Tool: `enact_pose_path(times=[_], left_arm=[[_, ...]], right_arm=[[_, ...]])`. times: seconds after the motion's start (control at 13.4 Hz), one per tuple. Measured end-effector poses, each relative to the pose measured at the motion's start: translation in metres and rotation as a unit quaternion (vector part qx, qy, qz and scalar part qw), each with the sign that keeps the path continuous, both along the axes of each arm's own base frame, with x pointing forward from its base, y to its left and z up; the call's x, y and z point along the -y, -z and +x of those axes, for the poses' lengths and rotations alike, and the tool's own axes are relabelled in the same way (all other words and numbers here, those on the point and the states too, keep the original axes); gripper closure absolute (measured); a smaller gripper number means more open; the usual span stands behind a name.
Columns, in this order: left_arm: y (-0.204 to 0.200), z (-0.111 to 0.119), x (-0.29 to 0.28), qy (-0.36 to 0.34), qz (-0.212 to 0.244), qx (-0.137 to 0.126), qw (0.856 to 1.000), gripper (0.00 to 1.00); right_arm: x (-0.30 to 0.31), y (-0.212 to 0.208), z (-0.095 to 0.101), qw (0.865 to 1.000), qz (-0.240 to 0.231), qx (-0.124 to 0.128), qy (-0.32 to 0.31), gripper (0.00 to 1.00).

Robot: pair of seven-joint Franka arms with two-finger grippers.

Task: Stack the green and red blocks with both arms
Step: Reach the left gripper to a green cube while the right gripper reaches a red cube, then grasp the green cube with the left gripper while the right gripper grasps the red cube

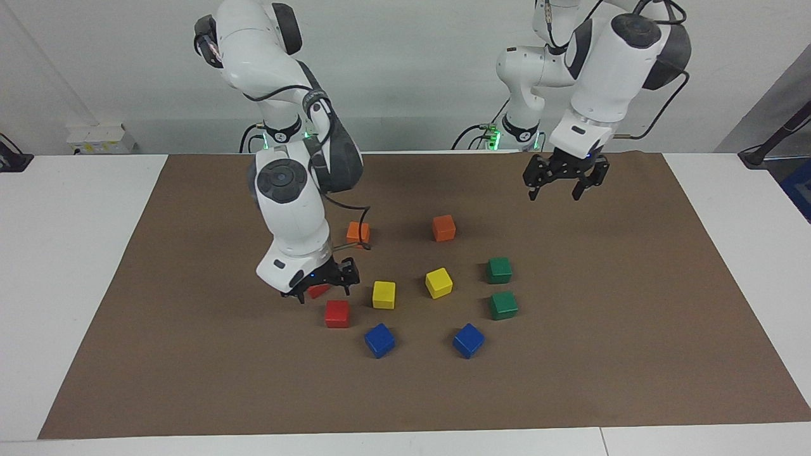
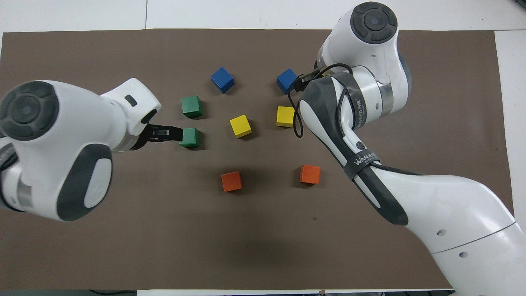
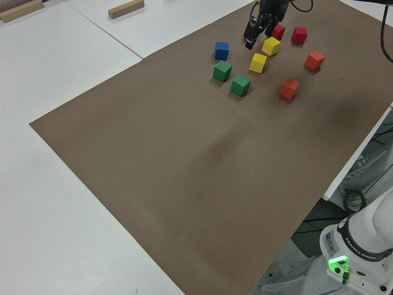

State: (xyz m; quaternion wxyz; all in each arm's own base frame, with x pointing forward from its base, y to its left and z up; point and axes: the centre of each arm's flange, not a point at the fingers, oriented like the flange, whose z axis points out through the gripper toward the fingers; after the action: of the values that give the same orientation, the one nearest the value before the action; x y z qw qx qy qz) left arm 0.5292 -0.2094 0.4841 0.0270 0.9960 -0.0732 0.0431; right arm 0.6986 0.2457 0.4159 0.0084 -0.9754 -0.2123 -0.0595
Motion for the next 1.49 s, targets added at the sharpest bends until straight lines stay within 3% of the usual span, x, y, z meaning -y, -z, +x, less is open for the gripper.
enact_pose_path(times=[0.22, 0.45, 0.82, 1.49], left_arm=[[0.057, 0.012, 0.020, 0.023, 0.004, -0.017, 1.000, 0.00], [0.091, 0.022, 0.020, 0.029, 0.006, -0.025, 0.999, 0.00], [0.137, 0.027, 0.019, 0.027, 0.004, -0.023, 0.999, 0.00], [0.169, 0.033, 0.014, 0.001, 0.007, -0.034, 0.999, 0.01]], right_arm=[[-0.003, -0.002, 0.001, 0.991, -0.030, 0.021, -0.130, 0.00], [-0.001, 0.010, 0.003, 0.969, -0.045, 0.035, -0.240, 0.00], [0.005, 0.047, -0.004, 0.953, -0.052, 0.051, -0.294, 0.00], [0.018, 0.055, -0.030, 0.928, -0.064, 0.027, -0.367, 0.00]])
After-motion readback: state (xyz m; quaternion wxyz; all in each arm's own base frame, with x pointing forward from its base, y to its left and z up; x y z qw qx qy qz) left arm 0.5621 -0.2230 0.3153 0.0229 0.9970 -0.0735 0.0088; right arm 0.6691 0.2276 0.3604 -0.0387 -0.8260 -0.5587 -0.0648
